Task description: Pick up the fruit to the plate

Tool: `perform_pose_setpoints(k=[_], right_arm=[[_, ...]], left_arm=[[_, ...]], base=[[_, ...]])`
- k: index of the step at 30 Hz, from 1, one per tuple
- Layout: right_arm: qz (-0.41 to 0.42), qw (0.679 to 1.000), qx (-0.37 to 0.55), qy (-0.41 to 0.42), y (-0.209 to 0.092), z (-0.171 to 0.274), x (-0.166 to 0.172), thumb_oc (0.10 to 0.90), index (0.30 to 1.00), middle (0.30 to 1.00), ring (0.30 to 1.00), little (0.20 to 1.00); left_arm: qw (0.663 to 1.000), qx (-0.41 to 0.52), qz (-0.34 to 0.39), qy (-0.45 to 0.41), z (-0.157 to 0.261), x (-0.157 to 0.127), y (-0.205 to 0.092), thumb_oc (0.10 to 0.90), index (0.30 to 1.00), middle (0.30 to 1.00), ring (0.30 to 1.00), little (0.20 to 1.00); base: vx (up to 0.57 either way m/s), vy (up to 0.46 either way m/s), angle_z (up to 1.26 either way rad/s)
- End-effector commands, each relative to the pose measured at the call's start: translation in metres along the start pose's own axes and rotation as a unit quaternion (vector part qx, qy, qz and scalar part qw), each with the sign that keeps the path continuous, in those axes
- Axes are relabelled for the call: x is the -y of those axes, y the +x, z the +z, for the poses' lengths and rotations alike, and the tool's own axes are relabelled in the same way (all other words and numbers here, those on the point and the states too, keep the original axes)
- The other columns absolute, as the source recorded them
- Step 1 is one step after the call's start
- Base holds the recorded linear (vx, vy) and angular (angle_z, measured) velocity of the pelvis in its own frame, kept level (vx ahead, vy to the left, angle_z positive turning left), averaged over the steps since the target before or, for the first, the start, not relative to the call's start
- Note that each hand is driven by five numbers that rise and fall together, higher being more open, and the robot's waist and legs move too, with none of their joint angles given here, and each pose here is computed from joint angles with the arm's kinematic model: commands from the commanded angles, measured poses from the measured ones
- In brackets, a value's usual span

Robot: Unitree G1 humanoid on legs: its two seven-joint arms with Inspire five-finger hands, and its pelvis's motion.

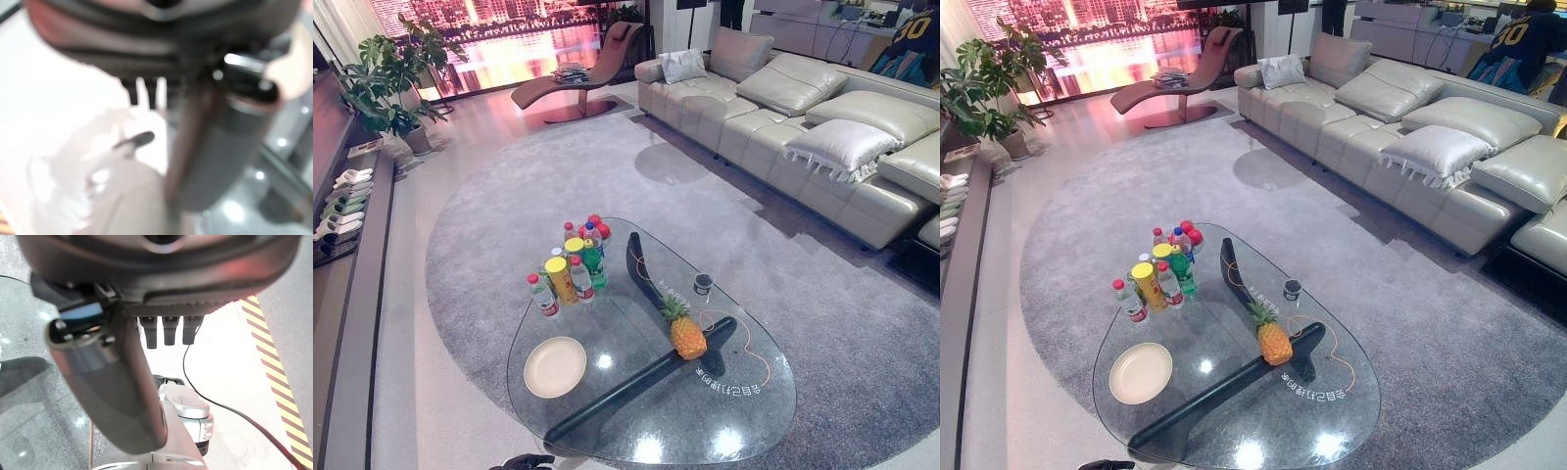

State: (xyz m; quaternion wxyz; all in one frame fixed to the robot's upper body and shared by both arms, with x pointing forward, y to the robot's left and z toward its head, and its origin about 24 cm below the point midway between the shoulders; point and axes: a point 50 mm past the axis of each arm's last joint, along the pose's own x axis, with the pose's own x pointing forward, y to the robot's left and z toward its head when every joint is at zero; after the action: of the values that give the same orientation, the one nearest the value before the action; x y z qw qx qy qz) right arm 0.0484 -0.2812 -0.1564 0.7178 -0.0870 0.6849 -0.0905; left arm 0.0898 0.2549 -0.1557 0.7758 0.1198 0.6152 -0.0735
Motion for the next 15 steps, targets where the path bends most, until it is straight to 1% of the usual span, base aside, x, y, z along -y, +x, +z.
perform_pose_setpoints(k=[1,15], right_arm=[[0.044,0.996,0.036,0.066,-0.0012,0.0210,-0.0104,0.800,0.900,0.900,0.900,0.900],[0.061,0.995,0.032,0.073,-0.0012,0.0200,-0.0129,0.800,0.900,0.900,0.900,0.900]], left_arm=[[0.998,0.004,-0.035,-0.060,0.0081,0.0112,0.0034,0.800,0.900,0.900,0.900,0.900],[0.997,0.007,-0.037,-0.064,0.0083,0.0101,0.0030,0.800,0.900,0.900,0.900,0.900]], base=[[0.00,0.000,0.00],[0.00,0.000,0.00]])
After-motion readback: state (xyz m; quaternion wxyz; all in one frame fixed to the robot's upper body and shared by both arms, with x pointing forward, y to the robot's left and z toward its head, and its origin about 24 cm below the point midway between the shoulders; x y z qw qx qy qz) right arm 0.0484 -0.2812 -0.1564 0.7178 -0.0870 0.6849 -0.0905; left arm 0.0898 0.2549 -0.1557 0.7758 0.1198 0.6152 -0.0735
